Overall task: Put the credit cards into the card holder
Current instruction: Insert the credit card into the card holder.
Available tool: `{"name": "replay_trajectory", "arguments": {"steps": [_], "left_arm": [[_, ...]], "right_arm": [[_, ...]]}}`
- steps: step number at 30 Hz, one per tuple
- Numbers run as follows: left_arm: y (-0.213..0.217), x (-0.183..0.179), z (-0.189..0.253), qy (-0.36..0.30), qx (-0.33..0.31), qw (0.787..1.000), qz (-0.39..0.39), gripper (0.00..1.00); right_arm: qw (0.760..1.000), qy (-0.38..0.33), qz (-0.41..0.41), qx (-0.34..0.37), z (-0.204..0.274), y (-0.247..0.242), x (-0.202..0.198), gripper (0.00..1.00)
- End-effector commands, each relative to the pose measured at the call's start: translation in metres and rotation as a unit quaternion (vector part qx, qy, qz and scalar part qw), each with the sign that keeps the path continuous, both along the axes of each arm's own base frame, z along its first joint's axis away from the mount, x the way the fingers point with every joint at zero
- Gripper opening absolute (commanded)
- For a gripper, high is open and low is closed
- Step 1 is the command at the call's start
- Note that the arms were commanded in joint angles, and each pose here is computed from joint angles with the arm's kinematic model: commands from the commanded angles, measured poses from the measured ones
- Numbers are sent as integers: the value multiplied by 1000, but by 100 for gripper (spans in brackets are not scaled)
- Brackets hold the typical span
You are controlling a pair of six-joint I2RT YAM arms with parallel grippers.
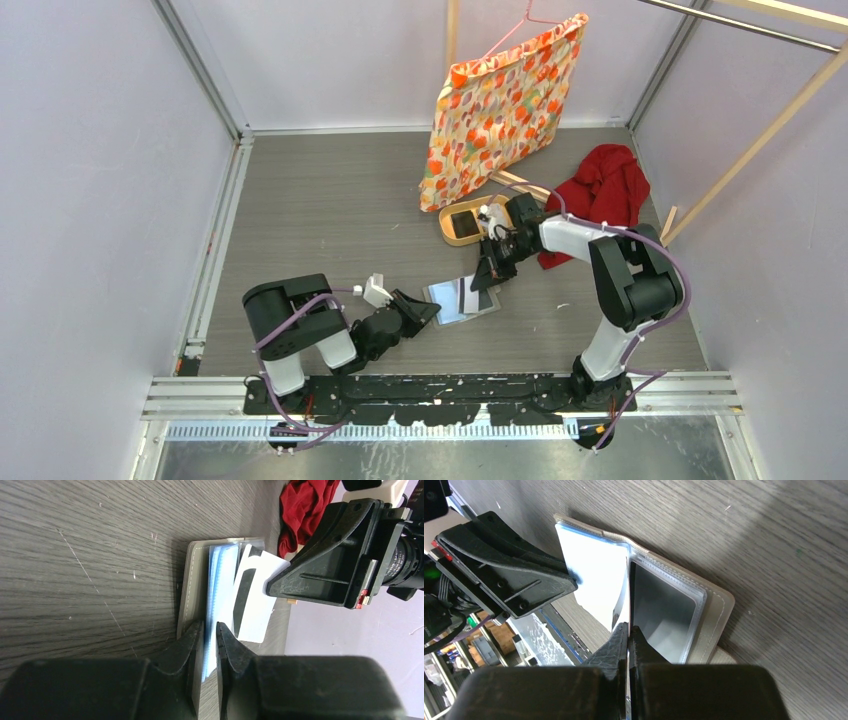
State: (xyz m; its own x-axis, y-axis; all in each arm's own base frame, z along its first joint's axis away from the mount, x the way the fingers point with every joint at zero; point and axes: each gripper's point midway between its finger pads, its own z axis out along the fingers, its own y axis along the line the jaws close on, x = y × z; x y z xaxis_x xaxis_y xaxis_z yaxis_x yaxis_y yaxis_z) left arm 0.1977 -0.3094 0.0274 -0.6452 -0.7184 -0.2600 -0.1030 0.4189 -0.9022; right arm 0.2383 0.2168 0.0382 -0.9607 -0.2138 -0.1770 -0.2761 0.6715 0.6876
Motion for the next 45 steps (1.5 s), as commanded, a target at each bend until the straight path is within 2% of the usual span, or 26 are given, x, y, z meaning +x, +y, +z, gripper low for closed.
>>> {"name": "replay_trajectory", "arguments": {"steps": [1, 15, 33, 39, 45], "left_arm": [[14, -9, -25, 16, 46, 999, -9, 18], [11, -11, -27, 26, 43, 998, -30, 25], [3, -13, -37, 42, 30, 997, -52, 20], [2, -13, -39, 44, 28, 997, -54, 20], [8, -14, -45, 51, 35, 997, -47, 19]], "right_arm": [[999, -31, 15, -10, 9, -1, 9, 3], [998, 19, 60, -1, 1, 7, -5, 4], [998, 46, 45, -5, -10, 19, 6, 4], [998, 36, 54, -13, -9, 23, 10, 10], [996, 3, 79, -40, -1, 17, 13, 24]]}}
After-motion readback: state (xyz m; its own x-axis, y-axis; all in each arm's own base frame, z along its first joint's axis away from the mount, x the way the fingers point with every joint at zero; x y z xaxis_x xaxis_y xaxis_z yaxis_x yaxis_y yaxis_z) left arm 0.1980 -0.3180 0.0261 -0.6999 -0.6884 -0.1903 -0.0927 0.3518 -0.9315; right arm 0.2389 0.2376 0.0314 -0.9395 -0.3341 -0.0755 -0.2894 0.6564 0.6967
